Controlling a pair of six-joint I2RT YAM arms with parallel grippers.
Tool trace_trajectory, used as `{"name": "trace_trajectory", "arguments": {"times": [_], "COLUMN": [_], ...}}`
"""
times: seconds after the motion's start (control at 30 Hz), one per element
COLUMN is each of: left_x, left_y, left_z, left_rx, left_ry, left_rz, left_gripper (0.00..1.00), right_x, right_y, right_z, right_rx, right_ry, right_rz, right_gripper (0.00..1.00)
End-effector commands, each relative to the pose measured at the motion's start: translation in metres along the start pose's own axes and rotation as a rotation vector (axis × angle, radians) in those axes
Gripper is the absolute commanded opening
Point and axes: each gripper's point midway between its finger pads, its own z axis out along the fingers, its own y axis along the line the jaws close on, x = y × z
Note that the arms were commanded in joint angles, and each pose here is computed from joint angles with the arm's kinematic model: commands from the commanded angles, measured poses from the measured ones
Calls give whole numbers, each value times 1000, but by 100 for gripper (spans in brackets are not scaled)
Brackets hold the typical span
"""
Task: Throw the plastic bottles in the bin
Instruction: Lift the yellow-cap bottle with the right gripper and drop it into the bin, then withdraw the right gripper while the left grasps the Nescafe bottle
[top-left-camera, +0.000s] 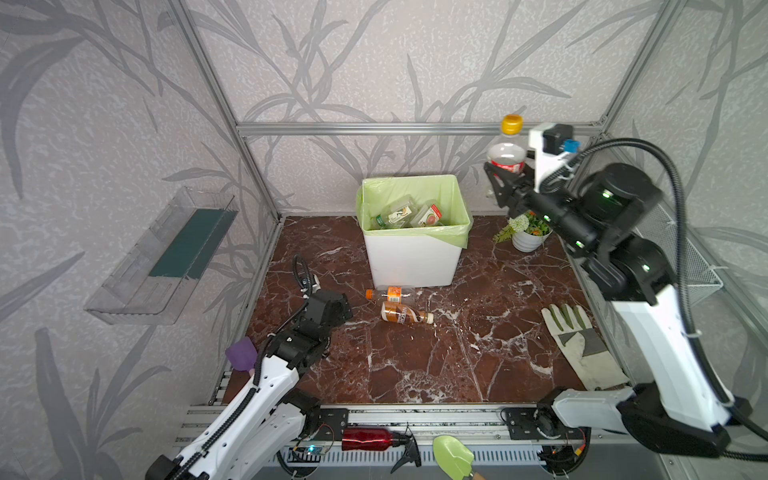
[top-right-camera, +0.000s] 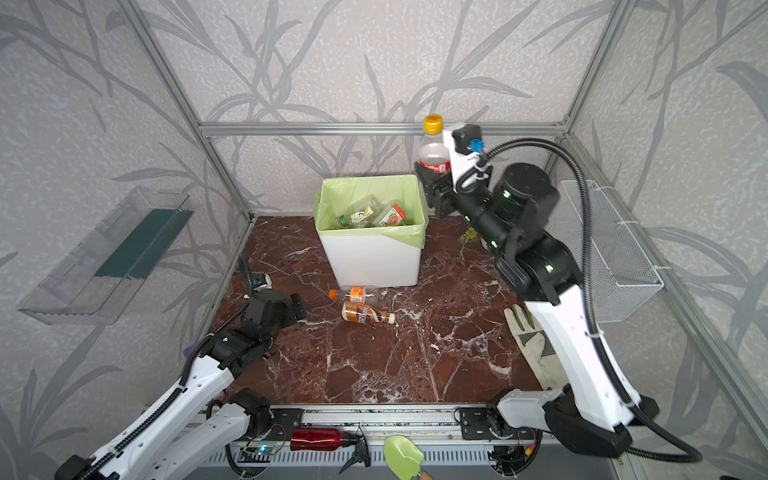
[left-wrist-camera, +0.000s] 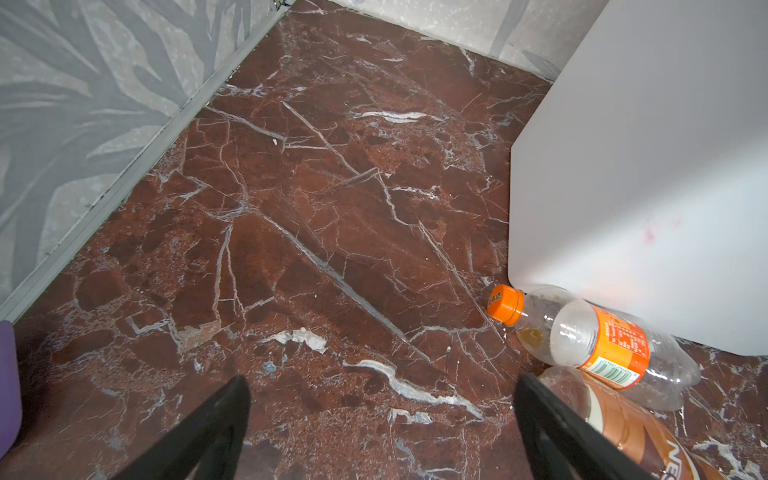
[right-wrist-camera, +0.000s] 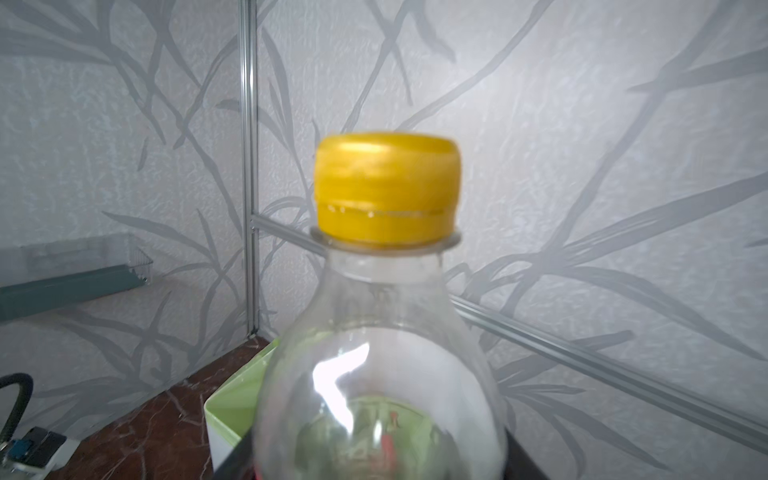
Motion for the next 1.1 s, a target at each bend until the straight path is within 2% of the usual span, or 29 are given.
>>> {"name": "trace_trajectory", "arguments": {"times": [0.0,0.03,0.07,0.1,0.2,0.3,0.4,0.57,0.7,0.87,0.97,1.07], "left_x": [1,0,-2,-3,-11,-18,-23,-19,0,30,45,67], "left_y": [0,-1,-1,1,3,-2,-10,-24,-50,-90,-110,-136], "left_z": [1,0,-2,-4,-9,-13,-17,-22,-25,-31,-31,-30], "left_rx": [7,10,8,-1,-3,17,42,80,163,281,312,416], "left_ry": [1,1,4,1,-27,-45,-61,-54,-19,38,73,129], "left_rz": [10,18,28,36,52,66,105,192,306,553,724,870], "left_gripper": [99,99,99,99,99,99,99,99,98,95,95,97], "right_x": [163,167,157,130,28,-37,-63,-44,-5,58,106,150], "right_y": [52,53,49,40,6,-10,-12,-25,-49,-81,-93,-100], "right_z": [90,95,95,89,58,16,-19,-50,-75,-101,-111,-122], "right_rx": [-240,-241,-226,-189,-39,24,39,130,219,318,377,432], "right_ry": [451,486,487,441,180,35,-31,-48,-29,24,97,164], "right_rz": [135,138,126,94,5,-21,-27,-19,69,207,275,349], "right_gripper": [54,57,66,81,97,99,99,99,99,99,99,99]}}
